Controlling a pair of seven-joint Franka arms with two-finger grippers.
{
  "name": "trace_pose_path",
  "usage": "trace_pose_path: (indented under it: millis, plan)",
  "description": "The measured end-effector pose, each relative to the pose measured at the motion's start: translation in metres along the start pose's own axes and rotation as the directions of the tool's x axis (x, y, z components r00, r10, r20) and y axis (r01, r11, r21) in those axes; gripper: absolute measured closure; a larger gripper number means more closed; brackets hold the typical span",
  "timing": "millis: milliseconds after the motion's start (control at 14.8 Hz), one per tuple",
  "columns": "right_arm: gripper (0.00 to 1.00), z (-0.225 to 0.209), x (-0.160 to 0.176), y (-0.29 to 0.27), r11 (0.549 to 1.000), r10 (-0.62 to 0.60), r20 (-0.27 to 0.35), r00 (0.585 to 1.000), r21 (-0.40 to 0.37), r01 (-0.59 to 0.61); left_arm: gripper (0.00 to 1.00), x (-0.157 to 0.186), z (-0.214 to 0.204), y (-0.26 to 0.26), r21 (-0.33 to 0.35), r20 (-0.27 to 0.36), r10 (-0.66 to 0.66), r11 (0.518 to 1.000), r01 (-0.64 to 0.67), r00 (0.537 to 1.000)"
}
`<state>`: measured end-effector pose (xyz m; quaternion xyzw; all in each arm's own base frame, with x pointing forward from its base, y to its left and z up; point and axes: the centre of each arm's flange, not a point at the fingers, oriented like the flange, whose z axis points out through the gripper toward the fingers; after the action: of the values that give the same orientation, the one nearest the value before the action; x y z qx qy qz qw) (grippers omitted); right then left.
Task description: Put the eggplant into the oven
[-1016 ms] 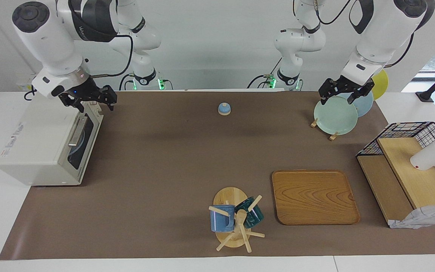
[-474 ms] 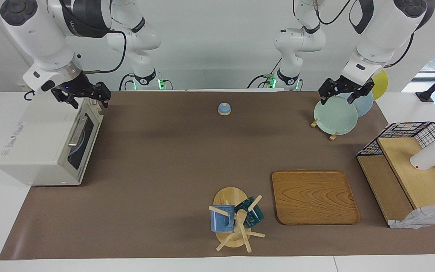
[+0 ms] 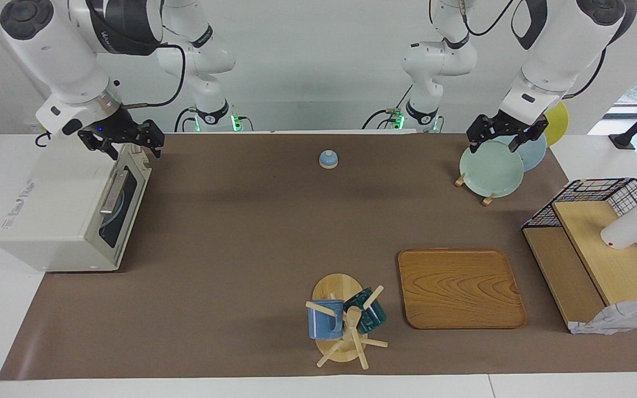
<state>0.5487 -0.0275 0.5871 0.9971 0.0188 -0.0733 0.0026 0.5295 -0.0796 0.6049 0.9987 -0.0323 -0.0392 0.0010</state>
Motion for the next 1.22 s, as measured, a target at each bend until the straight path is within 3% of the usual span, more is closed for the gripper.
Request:
trace_pose_path:
  millis: [813, 1084, 1219]
  plan:
    - [0.0, -0.0024, 0.0011, 0.0058, 1.0, 0.01, -0.019, 1.0, 0.0, -0.01, 0.0, 0.0, 0.0, 0.0, 0.0, 0.0, 0.0, 1.0, 0.0, 1.0]
    - [0.0, -0.0083, 0.0077, 0.0064, 1.0, 0.01, -0.083, 0.996, -0.006, -0.01, 0.0, 0.0, 0.0, 0.0, 0.0, 0.0, 0.0, 1.0, 0.0, 1.0]
    - [0.0, -0.0087, 0.0081, 0.0065, 1.0, 0.01, -0.088, 0.996, -0.006, -0.011, 0.0, 0.0, 0.0, 0.0, 0.0, 0.0, 0.0, 1.0, 0.0, 1.0]
